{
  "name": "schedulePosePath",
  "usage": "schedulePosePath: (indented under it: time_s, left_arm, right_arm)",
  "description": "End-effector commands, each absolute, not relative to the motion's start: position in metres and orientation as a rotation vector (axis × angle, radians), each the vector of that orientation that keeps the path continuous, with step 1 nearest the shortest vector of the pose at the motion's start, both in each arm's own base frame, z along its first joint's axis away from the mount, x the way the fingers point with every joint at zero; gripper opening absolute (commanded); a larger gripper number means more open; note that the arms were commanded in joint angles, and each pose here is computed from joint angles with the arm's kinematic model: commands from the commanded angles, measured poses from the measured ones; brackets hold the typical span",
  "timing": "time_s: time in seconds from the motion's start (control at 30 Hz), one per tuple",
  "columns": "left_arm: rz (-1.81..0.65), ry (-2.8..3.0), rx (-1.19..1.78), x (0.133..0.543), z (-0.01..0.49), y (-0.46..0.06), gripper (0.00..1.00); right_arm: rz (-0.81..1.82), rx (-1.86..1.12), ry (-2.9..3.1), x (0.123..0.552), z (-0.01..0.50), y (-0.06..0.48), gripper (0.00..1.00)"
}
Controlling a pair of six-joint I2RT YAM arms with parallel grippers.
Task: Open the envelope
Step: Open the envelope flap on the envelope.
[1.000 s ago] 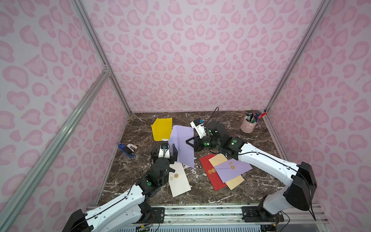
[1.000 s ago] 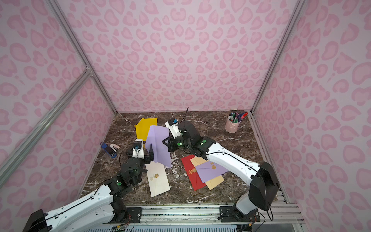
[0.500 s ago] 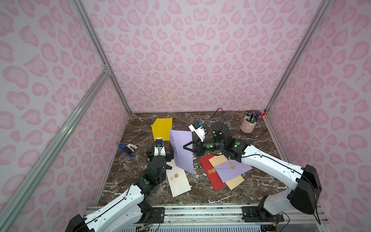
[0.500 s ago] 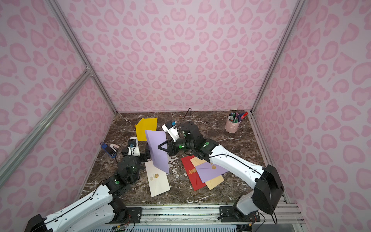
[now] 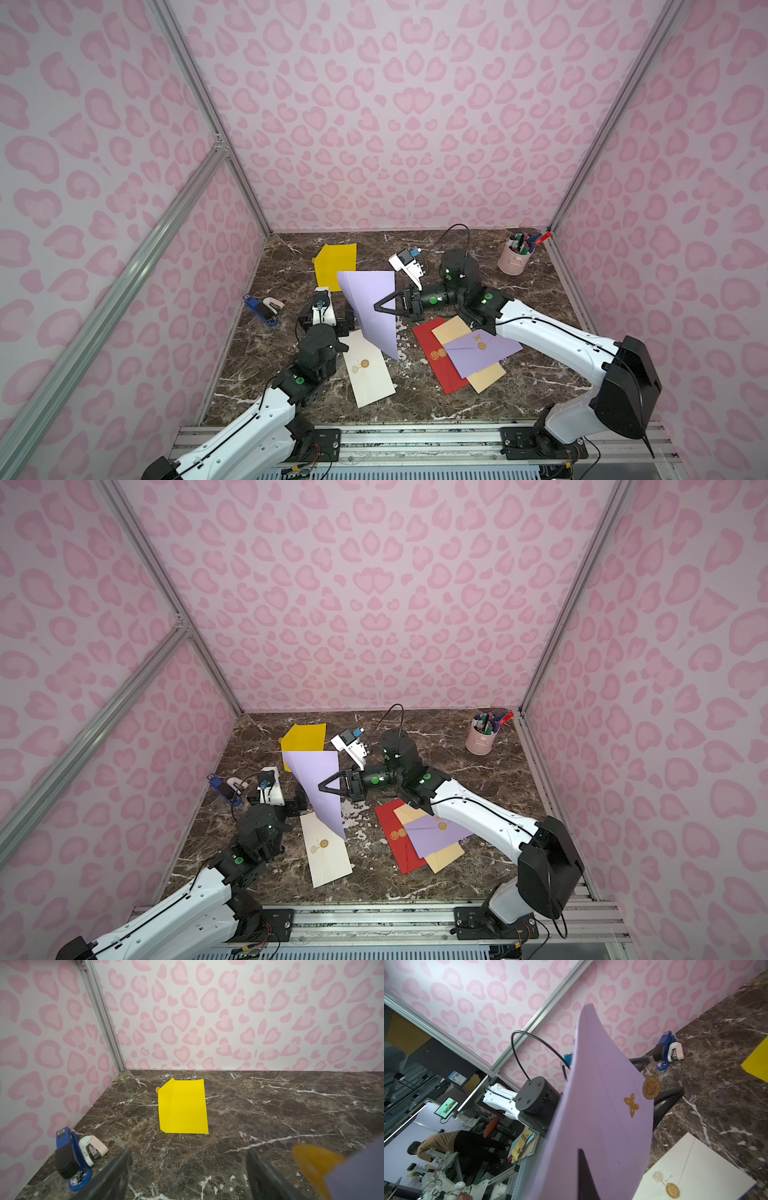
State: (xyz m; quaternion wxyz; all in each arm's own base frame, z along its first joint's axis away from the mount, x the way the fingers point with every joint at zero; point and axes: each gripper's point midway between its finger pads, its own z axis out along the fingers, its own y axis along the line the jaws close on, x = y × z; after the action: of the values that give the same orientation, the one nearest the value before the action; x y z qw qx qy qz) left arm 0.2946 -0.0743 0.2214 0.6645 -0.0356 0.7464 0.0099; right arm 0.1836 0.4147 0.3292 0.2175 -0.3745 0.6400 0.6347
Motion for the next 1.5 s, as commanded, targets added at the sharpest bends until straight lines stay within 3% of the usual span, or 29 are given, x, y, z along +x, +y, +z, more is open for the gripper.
schedulePosePath:
  time_s: [0.0, 0.43, 0.8, 1.17, 1.47]
  left_arm:
    - [-0.067, 1.647, -0.058, 0.296, 0.231, -0.084, 0.88]
    - [-0.066, 1.660, -0.062, 0.299, 0.225, -0.082, 0.88]
    - [-0.082, 1.662, -0.081, 0.294, 0.227, -0.079, 0.88]
    - [-0.567, 1.525, 0.079, 0.247, 0.260, -0.124, 0.90]
    - [-0.719, 1.470, 0.170, 0.227, 0.270, -0.142, 0.94]
  right_arm:
    - [1.839, -1.089, 1.686, 0.173, 0.343, 0.415, 0.00]
    - [1.869, -1.069, 1.681, 0.178, 0.348, 0.412, 0.00]
    - [1.749, -0.970, 1.716, 0.225, 0.359, 0.387, 0.00]
    - [1.653, -0.822, 1.779, 0.278, 0.348, 0.353, 0.00]
    - [1.672, -0.819, 1.777, 0.285, 0.345, 0.350, 0.00]
